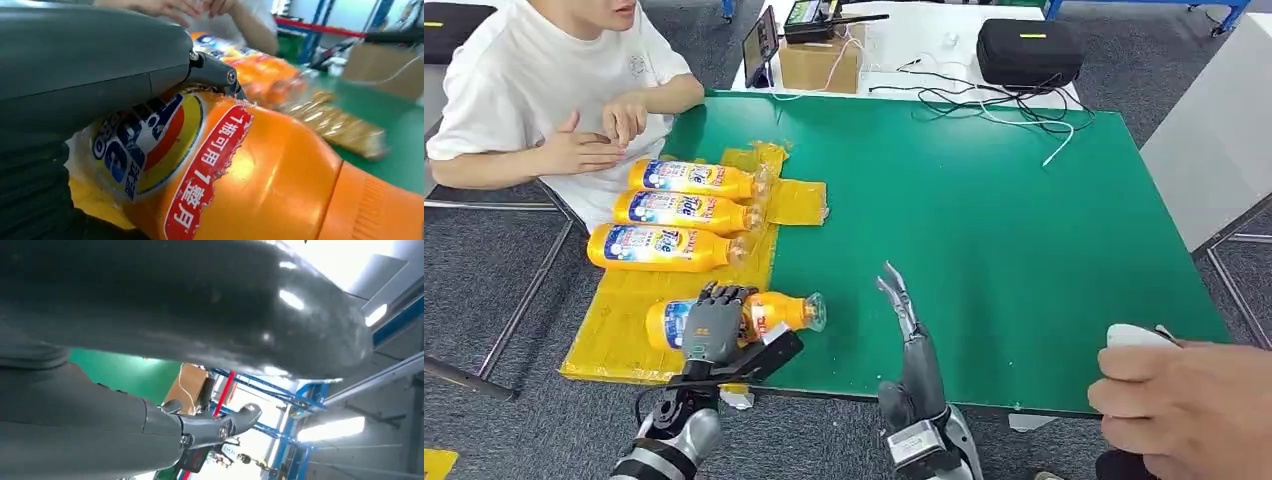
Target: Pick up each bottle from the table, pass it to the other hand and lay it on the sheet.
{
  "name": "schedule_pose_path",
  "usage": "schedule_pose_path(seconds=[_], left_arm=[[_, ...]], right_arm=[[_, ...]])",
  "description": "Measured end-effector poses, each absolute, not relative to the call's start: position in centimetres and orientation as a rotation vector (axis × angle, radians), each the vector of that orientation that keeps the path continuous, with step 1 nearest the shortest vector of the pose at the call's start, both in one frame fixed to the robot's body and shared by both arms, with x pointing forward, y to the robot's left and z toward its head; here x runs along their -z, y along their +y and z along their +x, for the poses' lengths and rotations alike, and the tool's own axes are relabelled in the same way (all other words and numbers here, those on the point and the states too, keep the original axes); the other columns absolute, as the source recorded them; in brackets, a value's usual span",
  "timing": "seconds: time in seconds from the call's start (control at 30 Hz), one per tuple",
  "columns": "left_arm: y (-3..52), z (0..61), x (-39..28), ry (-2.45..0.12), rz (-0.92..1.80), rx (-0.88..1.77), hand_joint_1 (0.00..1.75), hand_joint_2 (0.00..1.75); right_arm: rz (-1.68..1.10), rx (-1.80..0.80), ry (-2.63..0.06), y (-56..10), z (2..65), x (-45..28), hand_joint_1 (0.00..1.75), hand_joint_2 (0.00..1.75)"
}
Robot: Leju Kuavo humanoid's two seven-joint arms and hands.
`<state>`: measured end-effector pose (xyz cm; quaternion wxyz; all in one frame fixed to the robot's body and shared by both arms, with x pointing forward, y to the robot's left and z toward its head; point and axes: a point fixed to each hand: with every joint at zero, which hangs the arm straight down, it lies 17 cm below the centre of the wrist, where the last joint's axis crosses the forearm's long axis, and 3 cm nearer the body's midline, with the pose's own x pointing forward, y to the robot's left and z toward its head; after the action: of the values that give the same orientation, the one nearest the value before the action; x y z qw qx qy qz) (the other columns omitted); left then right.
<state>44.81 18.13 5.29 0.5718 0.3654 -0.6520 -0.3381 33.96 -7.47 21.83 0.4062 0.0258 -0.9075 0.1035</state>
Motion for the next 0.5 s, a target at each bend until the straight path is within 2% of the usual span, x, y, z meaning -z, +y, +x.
schedule_pose_path(seconds=[0.5], left_arm=[[20.8,49.3,-1.3,-1.249,0.898,1.026,1.75,1.75]], right_arm=[[-0.052,-0.266,-2.319,-8.9,34.5,-22.5,0.0,0.0]])
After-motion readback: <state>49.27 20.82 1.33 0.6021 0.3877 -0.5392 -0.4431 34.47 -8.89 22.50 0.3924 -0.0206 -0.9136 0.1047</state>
